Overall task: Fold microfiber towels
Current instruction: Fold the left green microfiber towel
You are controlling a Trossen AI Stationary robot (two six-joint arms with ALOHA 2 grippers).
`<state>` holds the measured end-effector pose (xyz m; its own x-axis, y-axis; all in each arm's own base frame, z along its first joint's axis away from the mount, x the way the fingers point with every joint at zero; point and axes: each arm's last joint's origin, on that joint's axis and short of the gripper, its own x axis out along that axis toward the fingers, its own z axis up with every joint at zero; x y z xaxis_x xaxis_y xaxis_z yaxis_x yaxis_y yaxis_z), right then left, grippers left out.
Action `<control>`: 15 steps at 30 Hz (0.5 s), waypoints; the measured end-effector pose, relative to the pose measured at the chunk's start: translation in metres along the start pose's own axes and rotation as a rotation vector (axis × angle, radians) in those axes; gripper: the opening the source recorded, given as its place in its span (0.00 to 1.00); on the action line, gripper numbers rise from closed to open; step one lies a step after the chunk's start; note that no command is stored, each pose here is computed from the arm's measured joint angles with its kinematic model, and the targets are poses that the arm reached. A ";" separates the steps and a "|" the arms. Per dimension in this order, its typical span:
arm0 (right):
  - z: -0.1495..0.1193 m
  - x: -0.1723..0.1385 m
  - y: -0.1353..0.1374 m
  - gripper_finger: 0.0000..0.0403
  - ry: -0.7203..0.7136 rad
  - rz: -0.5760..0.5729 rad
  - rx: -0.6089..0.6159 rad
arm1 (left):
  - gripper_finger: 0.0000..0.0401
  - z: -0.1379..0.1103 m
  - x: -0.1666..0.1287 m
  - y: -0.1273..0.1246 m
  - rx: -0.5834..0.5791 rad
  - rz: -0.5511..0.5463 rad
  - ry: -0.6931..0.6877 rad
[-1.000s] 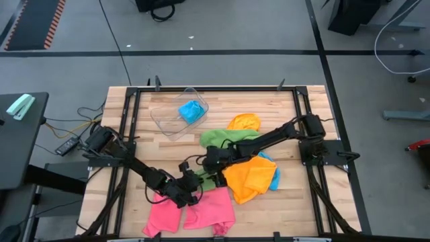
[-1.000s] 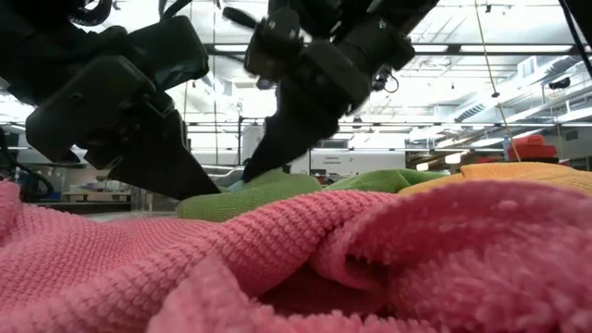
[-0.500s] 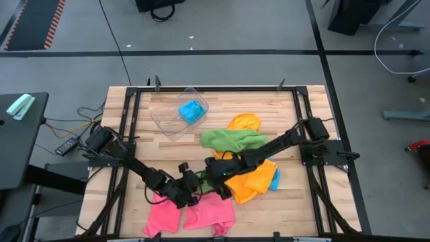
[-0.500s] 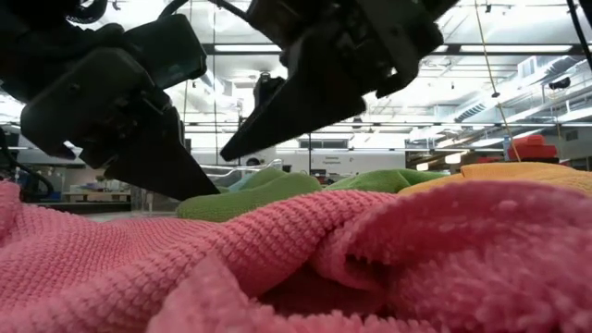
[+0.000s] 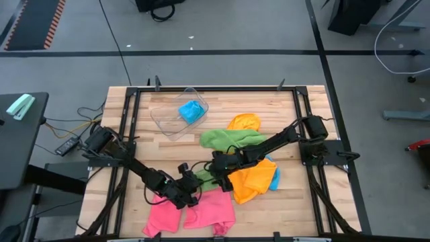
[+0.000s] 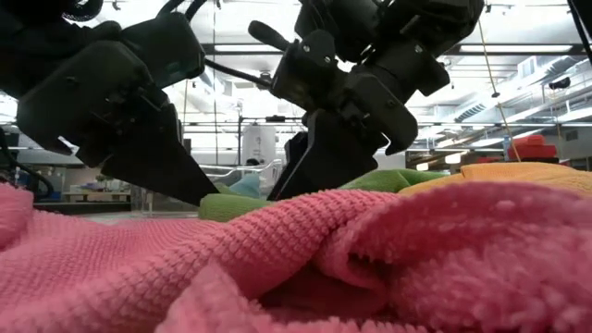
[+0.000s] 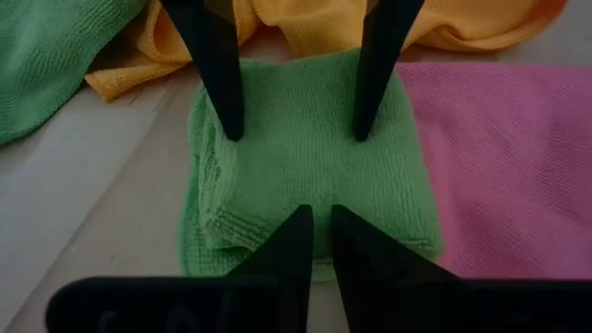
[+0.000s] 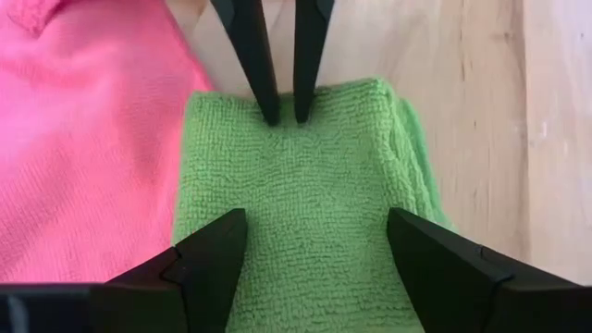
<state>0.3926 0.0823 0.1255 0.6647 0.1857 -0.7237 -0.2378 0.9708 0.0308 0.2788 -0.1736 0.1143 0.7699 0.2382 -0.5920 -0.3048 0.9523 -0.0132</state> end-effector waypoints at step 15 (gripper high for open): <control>0.027 -0.022 0.002 0.68 -0.092 0.007 -0.014 | 0.13 -0.002 -0.001 -0.001 0.004 -0.005 0.004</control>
<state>0.3965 0.0843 0.1597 0.7250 0.2065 -0.6570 -0.2523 0.9673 0.0256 0.2771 -0.1756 0.1137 0.7689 0.2330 -0.5954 -0.2992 0.9541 -0.0130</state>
